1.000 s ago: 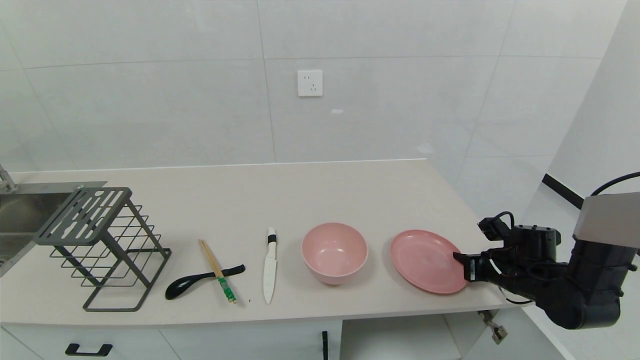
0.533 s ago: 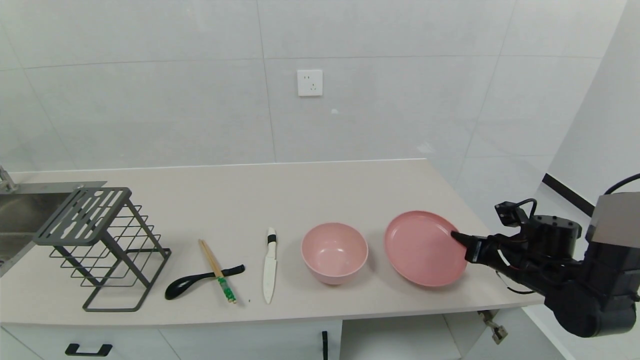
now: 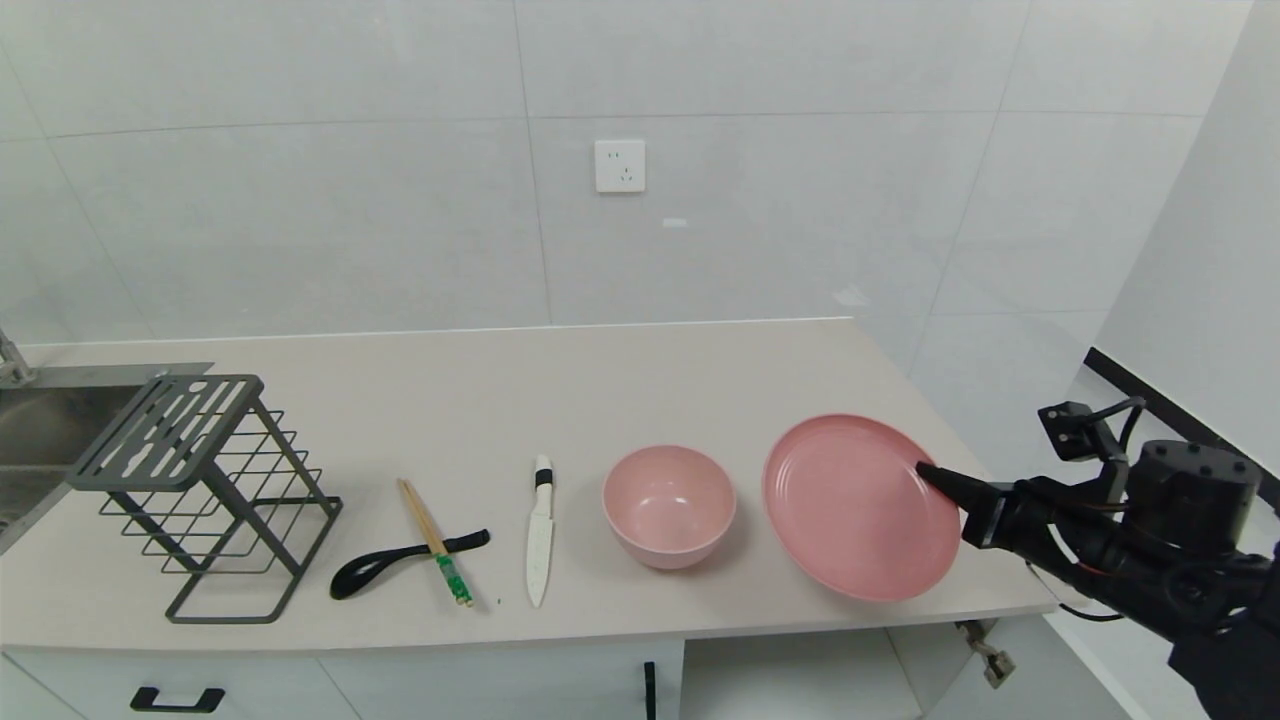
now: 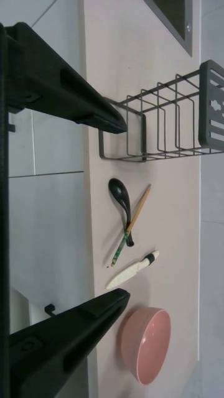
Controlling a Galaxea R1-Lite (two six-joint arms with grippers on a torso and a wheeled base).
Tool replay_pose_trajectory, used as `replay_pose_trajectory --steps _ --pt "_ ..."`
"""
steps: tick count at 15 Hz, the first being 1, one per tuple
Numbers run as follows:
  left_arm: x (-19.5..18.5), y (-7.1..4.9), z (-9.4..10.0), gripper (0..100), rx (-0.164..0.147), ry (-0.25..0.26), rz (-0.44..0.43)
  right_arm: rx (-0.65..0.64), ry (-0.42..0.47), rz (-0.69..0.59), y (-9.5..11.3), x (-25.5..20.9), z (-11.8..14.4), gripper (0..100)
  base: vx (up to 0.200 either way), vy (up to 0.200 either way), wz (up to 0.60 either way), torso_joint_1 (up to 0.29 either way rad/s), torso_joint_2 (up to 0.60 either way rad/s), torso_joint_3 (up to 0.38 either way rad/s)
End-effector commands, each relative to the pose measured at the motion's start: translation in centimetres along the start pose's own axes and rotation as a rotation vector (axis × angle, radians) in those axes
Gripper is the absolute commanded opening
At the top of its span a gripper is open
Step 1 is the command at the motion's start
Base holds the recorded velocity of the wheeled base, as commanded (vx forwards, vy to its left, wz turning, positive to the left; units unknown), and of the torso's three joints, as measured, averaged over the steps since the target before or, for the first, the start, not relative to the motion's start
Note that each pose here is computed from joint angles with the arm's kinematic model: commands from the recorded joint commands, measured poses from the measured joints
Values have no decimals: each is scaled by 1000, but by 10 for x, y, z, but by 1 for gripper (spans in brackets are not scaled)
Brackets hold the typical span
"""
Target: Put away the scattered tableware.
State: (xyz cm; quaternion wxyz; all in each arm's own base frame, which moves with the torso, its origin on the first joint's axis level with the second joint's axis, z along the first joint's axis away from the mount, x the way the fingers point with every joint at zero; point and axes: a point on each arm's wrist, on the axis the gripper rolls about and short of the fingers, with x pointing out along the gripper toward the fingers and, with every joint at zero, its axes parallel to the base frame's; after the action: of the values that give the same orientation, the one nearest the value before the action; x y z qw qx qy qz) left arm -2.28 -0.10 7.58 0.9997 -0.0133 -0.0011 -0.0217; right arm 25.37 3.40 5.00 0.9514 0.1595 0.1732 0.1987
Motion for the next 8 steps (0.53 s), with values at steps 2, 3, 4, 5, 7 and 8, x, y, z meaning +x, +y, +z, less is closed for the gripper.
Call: replay_pose_trajectory --steps 2,3,4,5,7,8 --pt "0 0 0 100 8 1 0 -16 -44 7 8 -19 10 0 0 0 0 0 0 0" --pt "0 0 0 100 25 1 -3 -20 -55 10 10 -21 12 0 0 0 0 0 0 0" --pt "0 0 0 100 43 0 -7 -27 -70 20 13 -23 15 0 0 0 0 0 0 0" --pt "0 0 0 100 46 1 -4 -36 -89 29 16 -27 19 0 0 0 0 0 0 0" --pt "0 0 0 100 47 0 -6 -46 -132 34 22 -41 27 0 0 0 0 0 0 0" --pt "0 0 0 100 46 1 -6 -51 -144 38 24 -44 29 0 0 0 0 0 0 0"
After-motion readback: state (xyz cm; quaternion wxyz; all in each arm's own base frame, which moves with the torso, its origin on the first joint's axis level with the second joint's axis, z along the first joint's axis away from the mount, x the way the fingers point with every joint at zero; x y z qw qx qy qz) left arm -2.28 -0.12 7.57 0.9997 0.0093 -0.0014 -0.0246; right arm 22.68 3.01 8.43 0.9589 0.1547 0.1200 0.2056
